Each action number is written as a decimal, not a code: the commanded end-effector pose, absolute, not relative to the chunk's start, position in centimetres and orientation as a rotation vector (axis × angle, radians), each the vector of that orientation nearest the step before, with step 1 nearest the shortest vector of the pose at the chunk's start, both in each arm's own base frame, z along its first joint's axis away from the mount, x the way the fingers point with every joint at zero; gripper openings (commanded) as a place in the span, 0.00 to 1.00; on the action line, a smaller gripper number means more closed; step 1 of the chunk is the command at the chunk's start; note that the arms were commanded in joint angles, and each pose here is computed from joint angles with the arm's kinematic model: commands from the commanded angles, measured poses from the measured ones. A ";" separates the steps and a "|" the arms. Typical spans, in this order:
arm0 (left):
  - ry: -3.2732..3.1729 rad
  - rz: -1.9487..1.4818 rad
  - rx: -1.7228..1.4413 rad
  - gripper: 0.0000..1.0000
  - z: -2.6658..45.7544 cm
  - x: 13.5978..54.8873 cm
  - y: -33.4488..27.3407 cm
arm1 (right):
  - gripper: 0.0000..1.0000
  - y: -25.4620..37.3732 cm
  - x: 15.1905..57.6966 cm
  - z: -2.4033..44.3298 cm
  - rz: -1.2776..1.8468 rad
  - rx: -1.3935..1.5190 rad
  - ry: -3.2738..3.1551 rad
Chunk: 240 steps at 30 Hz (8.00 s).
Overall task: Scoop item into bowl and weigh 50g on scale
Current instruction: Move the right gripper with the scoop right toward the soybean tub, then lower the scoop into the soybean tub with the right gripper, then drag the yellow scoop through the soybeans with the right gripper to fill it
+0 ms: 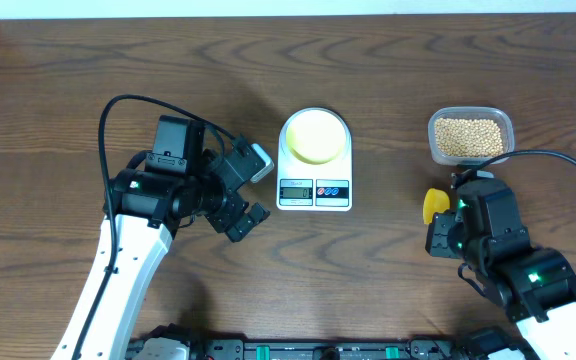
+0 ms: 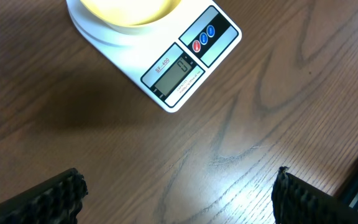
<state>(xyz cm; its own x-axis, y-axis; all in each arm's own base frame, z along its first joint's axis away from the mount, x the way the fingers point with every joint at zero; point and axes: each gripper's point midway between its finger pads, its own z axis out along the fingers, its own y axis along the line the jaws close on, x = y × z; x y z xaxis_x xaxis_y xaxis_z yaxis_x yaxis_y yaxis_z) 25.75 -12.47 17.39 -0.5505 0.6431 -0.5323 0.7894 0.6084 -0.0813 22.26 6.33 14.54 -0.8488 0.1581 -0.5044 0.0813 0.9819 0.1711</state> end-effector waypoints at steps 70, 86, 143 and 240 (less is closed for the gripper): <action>2.353 -0.420 1.146 0.98 18.1 26.1 -12.4 | 0.01 -1.0 34.8 17.3 -0.352 0.211 2.441; 2.353 -0.420 1.146 0.98 18.1 26.1 -12.4 | 0.01 -1.1 35.2 14.6 -0.385 0.201 2.517; 2.353 -0.420 1.146 0.98 18.1 26.1 -12.4 | 0.01 -1.1 38.8 8.0 -0.348 0.014 2.630; 2.353 -0.420 1.146 0.98 18.1 26.1 -12.4 | 0.01 2.1 37.5 7.1 0.680 0.561 2.676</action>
<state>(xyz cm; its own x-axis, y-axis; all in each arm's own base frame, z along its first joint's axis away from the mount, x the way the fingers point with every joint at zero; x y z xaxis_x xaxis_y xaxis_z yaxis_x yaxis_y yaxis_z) 25.74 -12.47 17.38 -0.5507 0.6431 -0.5321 0.7894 0.6085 -0.0816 38.07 -0.03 7.31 -0.8417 0.4452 -0.3055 0.3229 0.8685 0.3760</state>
